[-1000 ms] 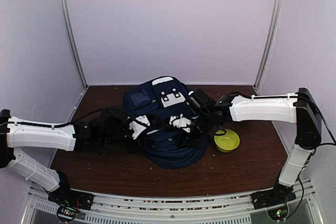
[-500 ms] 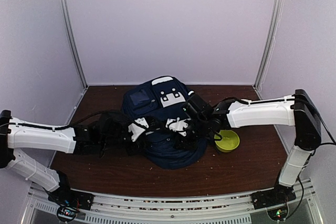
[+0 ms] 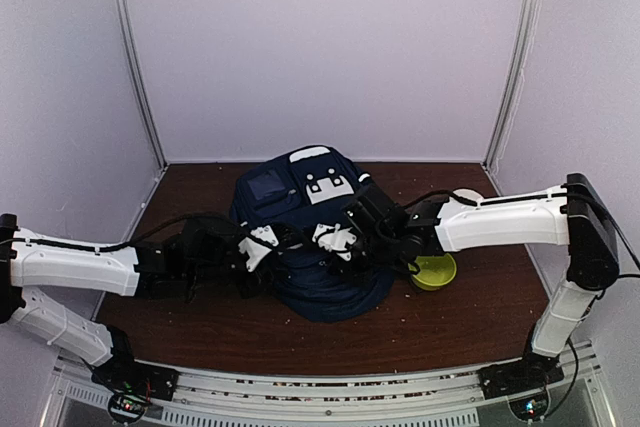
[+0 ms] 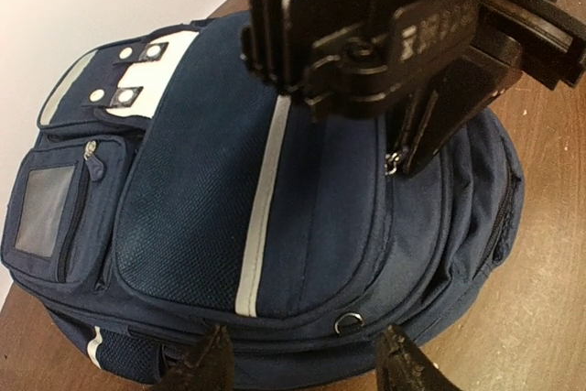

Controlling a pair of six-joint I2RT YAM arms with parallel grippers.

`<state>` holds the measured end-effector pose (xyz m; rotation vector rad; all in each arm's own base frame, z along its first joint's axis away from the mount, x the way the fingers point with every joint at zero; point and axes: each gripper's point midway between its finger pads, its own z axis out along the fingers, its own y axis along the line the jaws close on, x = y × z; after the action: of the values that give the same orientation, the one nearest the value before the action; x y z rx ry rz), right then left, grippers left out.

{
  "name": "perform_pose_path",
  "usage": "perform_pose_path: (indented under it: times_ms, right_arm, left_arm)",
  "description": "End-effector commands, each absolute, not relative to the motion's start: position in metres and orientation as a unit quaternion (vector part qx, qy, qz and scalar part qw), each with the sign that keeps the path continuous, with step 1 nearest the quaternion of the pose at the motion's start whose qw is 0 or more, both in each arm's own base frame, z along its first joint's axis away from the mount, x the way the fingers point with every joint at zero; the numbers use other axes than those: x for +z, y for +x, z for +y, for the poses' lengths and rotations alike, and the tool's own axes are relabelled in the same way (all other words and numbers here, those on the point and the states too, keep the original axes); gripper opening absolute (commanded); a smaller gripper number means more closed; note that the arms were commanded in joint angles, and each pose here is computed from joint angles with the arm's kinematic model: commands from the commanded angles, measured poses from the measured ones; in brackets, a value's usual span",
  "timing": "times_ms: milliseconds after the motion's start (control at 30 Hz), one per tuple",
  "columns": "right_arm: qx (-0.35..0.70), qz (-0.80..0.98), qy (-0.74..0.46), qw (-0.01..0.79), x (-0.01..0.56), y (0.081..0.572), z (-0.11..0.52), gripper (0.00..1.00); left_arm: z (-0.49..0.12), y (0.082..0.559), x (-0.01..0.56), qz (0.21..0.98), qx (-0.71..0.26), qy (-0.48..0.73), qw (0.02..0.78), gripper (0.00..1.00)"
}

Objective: Pack the student bag
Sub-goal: Pick up the student bag from the upper front pocket.

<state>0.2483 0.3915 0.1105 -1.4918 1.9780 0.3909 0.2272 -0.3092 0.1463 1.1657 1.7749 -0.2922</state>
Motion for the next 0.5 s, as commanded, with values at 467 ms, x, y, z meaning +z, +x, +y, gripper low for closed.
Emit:
perform_pose_path:
  times_ms: [467]
  right_arm:
    - [0.251, 0.760, -0.558, 0.221, 0.132, 0.221, 0.361, 0.02]
  left_arm:
    - [-0.376, 0.223, 0.158, 0.640, -0.163, 0.560, 0.500, 0.56]
